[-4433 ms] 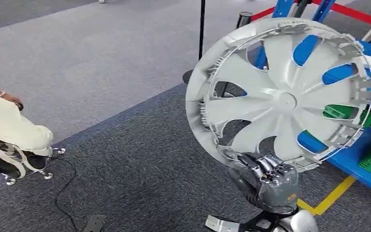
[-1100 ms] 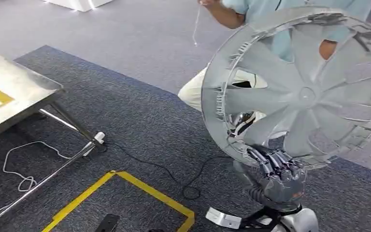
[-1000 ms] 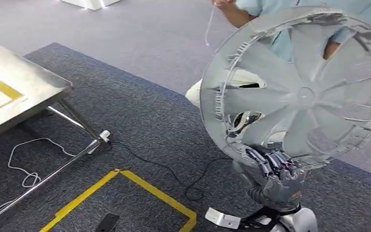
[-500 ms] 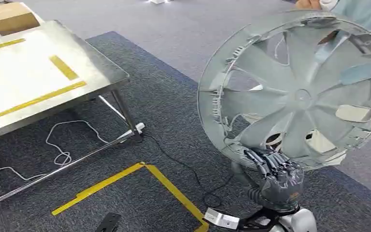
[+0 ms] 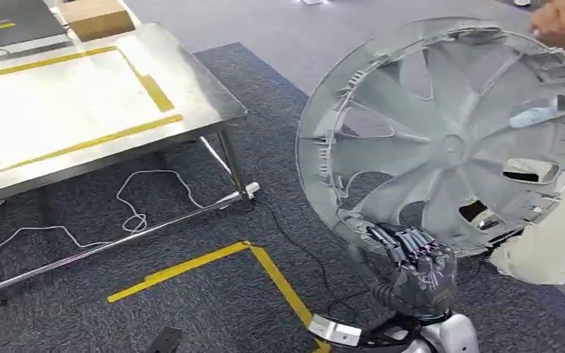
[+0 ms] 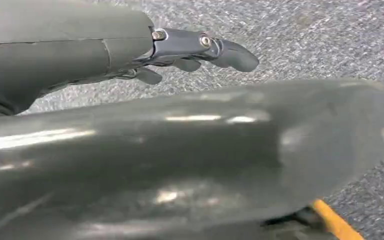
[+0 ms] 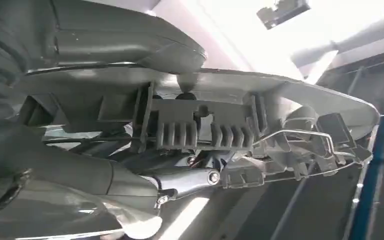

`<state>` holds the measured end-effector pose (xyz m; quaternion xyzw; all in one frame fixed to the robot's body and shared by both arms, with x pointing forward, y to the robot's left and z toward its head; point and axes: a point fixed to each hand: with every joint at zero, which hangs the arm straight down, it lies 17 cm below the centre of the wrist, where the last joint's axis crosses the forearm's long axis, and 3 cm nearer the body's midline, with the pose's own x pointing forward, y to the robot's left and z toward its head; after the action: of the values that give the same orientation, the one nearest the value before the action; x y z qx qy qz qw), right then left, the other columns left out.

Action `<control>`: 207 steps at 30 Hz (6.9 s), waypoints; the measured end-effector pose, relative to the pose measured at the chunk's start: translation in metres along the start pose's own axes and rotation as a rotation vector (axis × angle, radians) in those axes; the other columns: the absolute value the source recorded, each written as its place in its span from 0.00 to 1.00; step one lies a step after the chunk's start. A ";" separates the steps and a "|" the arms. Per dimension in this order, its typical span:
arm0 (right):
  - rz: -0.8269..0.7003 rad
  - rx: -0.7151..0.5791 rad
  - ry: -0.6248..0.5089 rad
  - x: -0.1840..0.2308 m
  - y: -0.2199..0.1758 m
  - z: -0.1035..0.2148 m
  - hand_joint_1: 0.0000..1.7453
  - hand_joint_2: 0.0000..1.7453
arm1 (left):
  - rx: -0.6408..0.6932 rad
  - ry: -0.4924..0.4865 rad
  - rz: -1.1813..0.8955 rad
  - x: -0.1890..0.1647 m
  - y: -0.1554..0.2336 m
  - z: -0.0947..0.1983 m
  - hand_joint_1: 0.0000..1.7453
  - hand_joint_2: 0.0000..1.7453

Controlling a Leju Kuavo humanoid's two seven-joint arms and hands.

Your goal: Take the parts from the cabinet and place them on the table.

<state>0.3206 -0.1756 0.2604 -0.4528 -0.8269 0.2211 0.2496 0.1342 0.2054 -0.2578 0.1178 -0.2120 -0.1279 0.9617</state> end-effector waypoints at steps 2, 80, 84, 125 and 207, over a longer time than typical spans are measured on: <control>0.000 0.000 0.000 0.000 0.000 0.000 1.00 1.00 | 0.000 -0.005 0.004 0.004 0.000 -0.001 0.00 0.00; -0.037 0.032 0.011 0.002 0.016 0.007 1.00 1.00 | -0.014 0.008 0.003 0.000 -0.005 0.002 0.00 0.00; -0.037 0.032 0.010 0.002 0.016 0.007 1.00 1.00 | -0.011 0.007 0.003 0.000 -0.004 0.001 0.00 0.00; -0.034 0.089 -0.022 0.020 0.035 0.006 1.00 1.00 | -0.010 0.035 0.015 -0.005 0.000 -0.001 0.00 0.00; -0.084 0.106 0.057 -0.004 0.034 0.033 1.00 1.00 | -0.014 0.056 -0.021 -0.009 -0.002 0.000 0.00 0.00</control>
<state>0.3241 -0.1666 0.2139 -0.4099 -0.8248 0.2411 0.3058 0.1260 0.2060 -0.2615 0.1167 -0.1831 -0.1359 0.9666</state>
